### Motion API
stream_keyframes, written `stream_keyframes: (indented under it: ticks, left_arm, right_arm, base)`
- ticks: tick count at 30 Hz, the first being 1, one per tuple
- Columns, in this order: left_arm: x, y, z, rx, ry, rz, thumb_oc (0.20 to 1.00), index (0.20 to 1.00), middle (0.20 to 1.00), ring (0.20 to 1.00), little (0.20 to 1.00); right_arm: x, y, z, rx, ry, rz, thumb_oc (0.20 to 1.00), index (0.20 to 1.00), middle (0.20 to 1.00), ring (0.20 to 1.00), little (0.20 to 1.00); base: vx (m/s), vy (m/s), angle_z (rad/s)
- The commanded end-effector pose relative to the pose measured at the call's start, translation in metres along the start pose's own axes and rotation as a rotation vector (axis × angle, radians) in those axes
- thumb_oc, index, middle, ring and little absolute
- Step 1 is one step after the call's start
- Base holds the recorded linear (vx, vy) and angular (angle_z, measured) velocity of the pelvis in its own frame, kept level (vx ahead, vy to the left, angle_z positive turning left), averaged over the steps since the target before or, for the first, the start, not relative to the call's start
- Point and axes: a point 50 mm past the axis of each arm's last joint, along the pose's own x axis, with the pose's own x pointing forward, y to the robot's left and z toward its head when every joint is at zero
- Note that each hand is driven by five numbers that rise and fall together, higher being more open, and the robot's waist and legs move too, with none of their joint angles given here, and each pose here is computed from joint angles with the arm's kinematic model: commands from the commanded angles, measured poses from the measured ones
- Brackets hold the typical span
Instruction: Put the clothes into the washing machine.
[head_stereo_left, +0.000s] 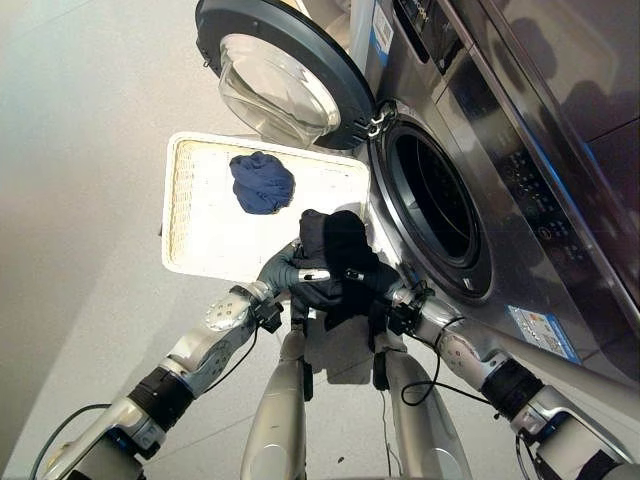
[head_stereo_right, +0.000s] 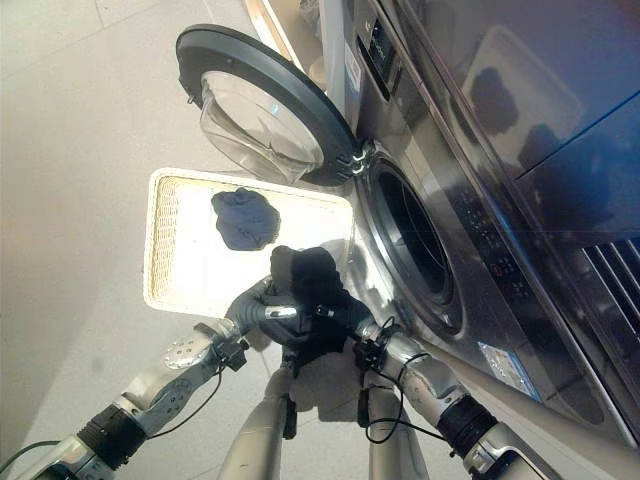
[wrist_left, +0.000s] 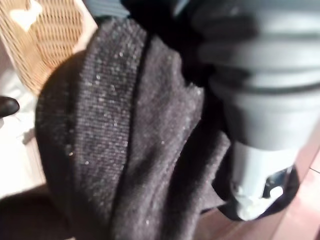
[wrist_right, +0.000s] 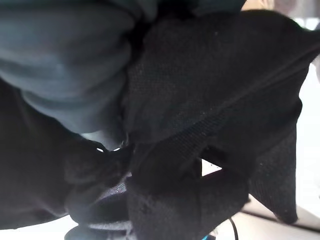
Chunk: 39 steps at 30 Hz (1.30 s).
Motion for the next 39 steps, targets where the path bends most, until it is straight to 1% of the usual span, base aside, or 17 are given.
stream_keyframes:
  ticks: [1, 2, 4, 5, 6, 8, 10, 13, 15, 16, 21, 25, 30, 32, 36, 37, 39]
  left_arm:
    - [0.008, 0.002, 0.072, 0.001, -0.436, 0.269, 1.0, 1.0, 1.0, 1.0, 1.0]
    - [0.007, 0.006, 0.072, 0.01, -0.44, 0.319, 1.0, 1.0, 1.0, 1.0, 1.0]
    - [0.001, 0.023, 0.07, 0.032, -0.445, 0.523, 1.0, 1.0, 1.0, 1.0, 1.0]
    - [-0.001, 0.028, 0.068, 0.044, -0.44, 0.582, 1.0, 1.0, 1.0, 1.0, 1.0]
    - [-0.001, 0.028, 0.068, 0.044, -0.44, 0.582, 1.0, 1.0, 1.0, 1.0, 1.0]
    - [-0.016, 0.052, 0.054, 0.059, -0.385, 0.833, 1.0, 1.0, 1.0, 1.0, 1.0]
    - [-0.019, 0.055, 0.05, 0.049, -0.37, 0.875, 1.0, 1.0, 1.0, 1.0, 1.0]
    - [-0.035, 0.075, 0.013, -0.094, -0.224, 1.078, 1.0, 1.0, 1.0, 1.0, 1.0]
    - [-0.041, 0.079, -0.011, -0.182, -0.13, 1.126, 1.0, 1.0, 1.0, 1.0, 1.0]
    - [-0.045, 0.08, -0.027, -0.244, -0.075, 1.146, 1.0, 1.0, 1.0, 1.0, 1.0]
    - [-0.062, 0.079, -0.085, -0.361, 0.148, 1.169, 1.0, 1.0, 1.0, 1.0, 1.0]
    - [-0.074, 0.069, -0.115, -0.428, 0.239, 1.141, 1.0, 1.0, 1.0, 1.0, 1.0]
    - [-0.087, 0.054, -0.139, -0.447, 0.313, 1.11, 1.0, 1.0, 1.0, 1.0, 1.0]
    - [-0.093, 0.05, -0.147, -0.442, 0.347, 1.099, 1.0, 1.0, 1.0, 1.0, 1.0]
    - [-0.108, 0.043, -0.163, -0.439, 0.42, 1.065, 1.0, 1.0, 1.0, 1.0, 1.0]
    - [-0.113, 0.041, -0.167, -0.432, 0.445, 1.057, 1.0, 1.0, 1.0, 1.0, 1.0]
    - [-0.116, 0.042, -0.169, -0.426, 0.464, 1.043, 1.0, 1.0, 1.0, 1.0, 1.0]
  right_arm:
    - [0.006, 0.035, -0.035, 0.136, 0.138, 0.193, 0.2, 0.2, 0.2, 0.2, 0.2]
    - [0.006, 0.035, -0.035, 0.145, 0.138, 0.196, 0.2, 0.2, 0.2, 0.2, 0.2]
    - [0.006, 0.037, -0.037, 0.208, 0.125, 0.197, 0.2, 0.2, 0.2, 0.2, 0.2]
    - [0.006, 0.036, -0.038, 0.224, 0.115, 0.194, 0.2, 0.2, 0.2, 0.2, 0.2]
    - [0.006, 0.036, -0.038, 0.224, 0.115, 0.194, 0.2, 0.2, 0.2, 0.2, 0.2]
    - [0.005, 0.032, -0.036, 0.324, 0.039, 0.143, 0.2, 0.2, 0.2, 0.2, 0.2]
    - [0.005, 0.031, -0.034, 0.348, 0.019, 0.127, 0.2, 0.2, 0.2, 0.2, 0.2]
    - [0.006, 0.018, -0.028, 0.492, -0.089, 0.05, 0.2, 0.2, 0.2, 0.2, 0.2]
    - [0.008, 0.011, -0.023, 0.535, -0.136, 0.014, 0.2, 0.2, 0.2, 0.2, 0.2]
    - [0.01, 0.005, -0.016, 0.557, -0.175, -0.017, 0.2, 0.2, 0.2, 0.2, 0.2]
    - [0.013, -0.033, 0.027, 0.58, -0.297, -0.131, 0.2, 0.2, 0.2, 0.2, 0.2]
    - [0.009, -0.056, 0.069, 0.564, -0.424, -0.204, 0.2, 0.2, 0.2, 0.2, 0.2]
    - [-0.006, -0.08, 0.116, 0.598, -0.609, -0.277, 0.2, 0.2, 0.2, 0.2, 0.2]
    - [-0.019, -0.09, 0.14, 0.624, -0.742, -0.317, 0.2, 0.2, 0.2, 0.2, 0.2]
    - [-0.062, -0.106, 0.197, 0.602, -1.102, -0.404, 0.2, 0.2, 0.2, 0.2, 0.2]
    - [-0.082, -0.11, 0.215, 0.584, -1.26, -0.432, 0.2, 0.2, 0.2, 0.2, 0.2]
    - [-0.116, -0.112, 0.241, 0.54, -1.482, -0.483, 0.2, 0.2, 0.2, 0.2, 0.2]
  base:
    - [0.02, -0.033, 0.0]
    - [0.01, -0.053, 0.0]
    - [0.0, -0.057, 0.01]
    - [0.0, -0.037, 0.01]
    - [0.0, -0.054, 0.0]
    - [0.0, -0.057, 0.01]
    - [0.0, 0.0, 0.0]
    - [0.0, 0.027, 0.02]
    - [0.01, 0.063, 0.04]
    - [0.01, 0.082, 0.02]
    - [0.02, 0.085, 0.02]
    - [0.04, 0.075, -0.01]
    - [0.06, 0.054, -0.07]
    - [0.08, 0.029, -0.12]
    - [0.09, 0.02, -0.05]
    - [0.04, -0.009, -0.1]
    - [0.06, -0.035, -0.09]
